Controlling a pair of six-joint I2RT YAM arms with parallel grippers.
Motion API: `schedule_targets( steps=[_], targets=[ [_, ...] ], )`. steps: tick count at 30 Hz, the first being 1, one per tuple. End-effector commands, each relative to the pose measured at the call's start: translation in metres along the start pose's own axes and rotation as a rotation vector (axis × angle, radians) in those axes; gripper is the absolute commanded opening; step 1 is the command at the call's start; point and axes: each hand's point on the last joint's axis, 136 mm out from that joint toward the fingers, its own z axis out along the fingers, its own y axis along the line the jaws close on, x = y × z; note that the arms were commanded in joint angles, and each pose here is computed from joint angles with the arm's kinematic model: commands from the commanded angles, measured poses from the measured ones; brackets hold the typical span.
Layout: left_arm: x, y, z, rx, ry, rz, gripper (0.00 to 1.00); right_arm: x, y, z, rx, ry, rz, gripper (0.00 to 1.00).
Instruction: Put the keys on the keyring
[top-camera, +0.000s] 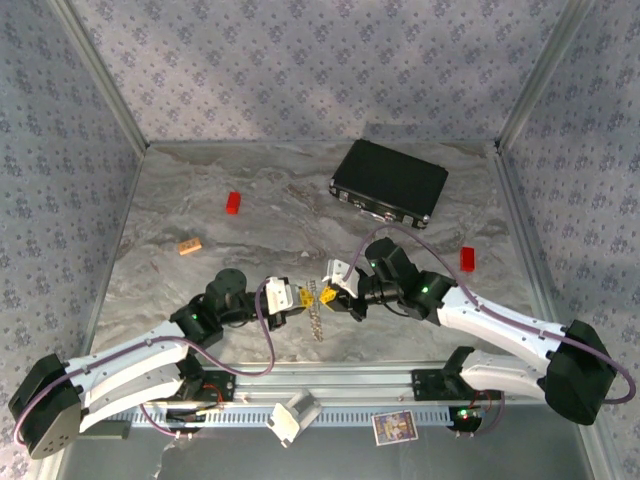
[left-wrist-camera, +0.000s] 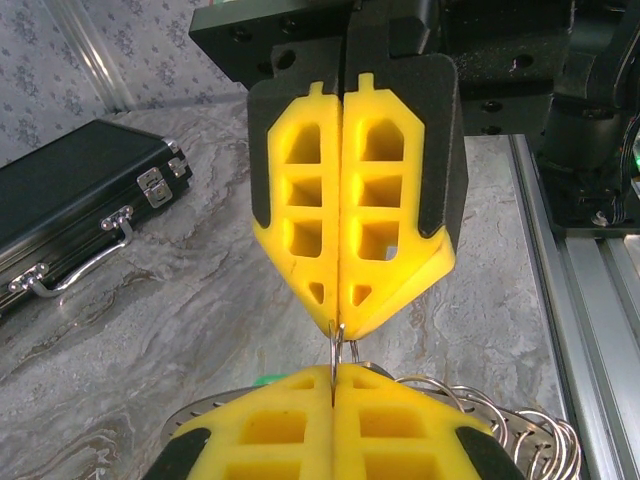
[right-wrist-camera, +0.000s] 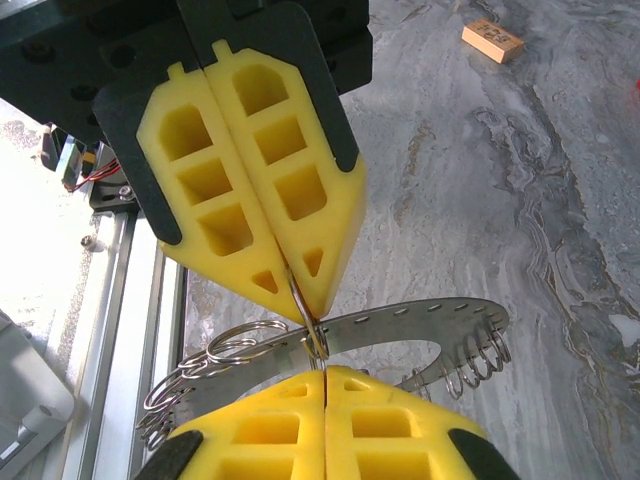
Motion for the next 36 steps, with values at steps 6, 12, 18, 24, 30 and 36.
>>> schedule_targets(
  steps=[6,12,18,24,30,36],
  targets=[
    [-0.046,0.002,-0.002,0.014,-0.165,0.043,0.0,-0.001,0.005,0.008,-0.039,0.017,-0.001,0.0],
    [-0.042,0.003,0.0,-0.003,-0.156,0.044,0.0,-0.002,0.007,0.008,-0.033,-0.008,-0.002,0.05],
    [-0.034,0.0,0.001,0.007,-0.136,0.03,0.0,-0.004,0.002,-0.008,0.05,-0.068,-0.04,0.23],
    [-0.035,-0.003,0.003,0.027,-0.155,0.004,0.0,-0.01,0.003,-0.008,0.048,-0.105,-0.041,0.26],
    [-0.036,-0.005,0.002,0.041,-0.175,-0.018,0.0,-0.013,-0.001,-0.01,0.075,-0.126,-0.05,0.26],
    [-0.036,-0.006,0.001,0.041,-0.19,-0.03,0.0,-0.013,0.003,-0.01,0.048,-0.138,-0.053,0.24]
  ],
)
